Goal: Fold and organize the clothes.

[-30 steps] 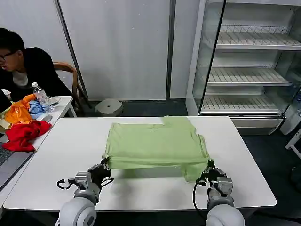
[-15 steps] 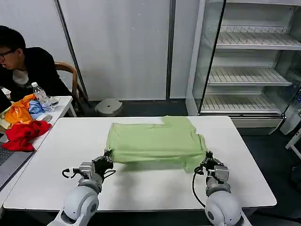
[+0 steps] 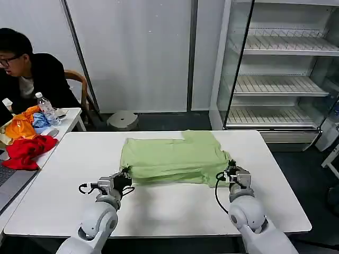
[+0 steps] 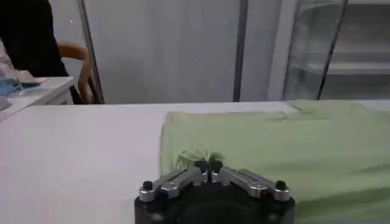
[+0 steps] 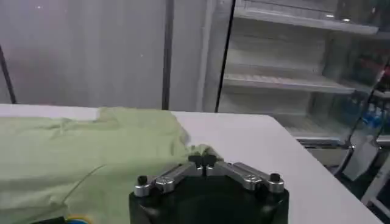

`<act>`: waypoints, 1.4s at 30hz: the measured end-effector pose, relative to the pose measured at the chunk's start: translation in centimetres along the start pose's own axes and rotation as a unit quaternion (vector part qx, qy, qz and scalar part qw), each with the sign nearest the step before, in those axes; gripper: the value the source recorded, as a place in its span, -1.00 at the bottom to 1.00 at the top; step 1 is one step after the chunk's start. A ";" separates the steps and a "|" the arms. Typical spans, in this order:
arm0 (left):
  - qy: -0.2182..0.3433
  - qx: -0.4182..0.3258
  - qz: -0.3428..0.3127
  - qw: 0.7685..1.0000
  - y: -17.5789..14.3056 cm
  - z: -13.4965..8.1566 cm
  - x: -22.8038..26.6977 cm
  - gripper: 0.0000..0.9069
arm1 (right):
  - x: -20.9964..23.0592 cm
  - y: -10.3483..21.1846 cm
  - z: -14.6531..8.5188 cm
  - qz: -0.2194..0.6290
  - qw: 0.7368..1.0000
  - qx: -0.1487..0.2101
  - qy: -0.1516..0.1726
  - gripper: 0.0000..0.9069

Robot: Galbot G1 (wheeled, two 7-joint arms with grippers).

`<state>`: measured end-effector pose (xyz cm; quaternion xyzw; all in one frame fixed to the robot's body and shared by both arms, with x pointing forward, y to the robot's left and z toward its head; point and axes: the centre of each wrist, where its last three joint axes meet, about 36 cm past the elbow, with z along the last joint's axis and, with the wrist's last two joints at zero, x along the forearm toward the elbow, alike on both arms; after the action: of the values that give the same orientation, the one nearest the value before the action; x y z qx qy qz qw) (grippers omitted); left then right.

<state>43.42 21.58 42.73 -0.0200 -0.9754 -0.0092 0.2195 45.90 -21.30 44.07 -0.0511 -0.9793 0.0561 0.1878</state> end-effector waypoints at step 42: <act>-0.042 -0.016 0.011 0.999 0.7 -0.6 -0.9 1.00 | -0.1 -1.0 0.7 0.023 1.000 0.001 -0.012 1.00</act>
<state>44.54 22.23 42.85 -0.0342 -0.9831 -0.0218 0.1783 45.64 -22.38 43.52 -0.0730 -0.9800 0.0622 0.1746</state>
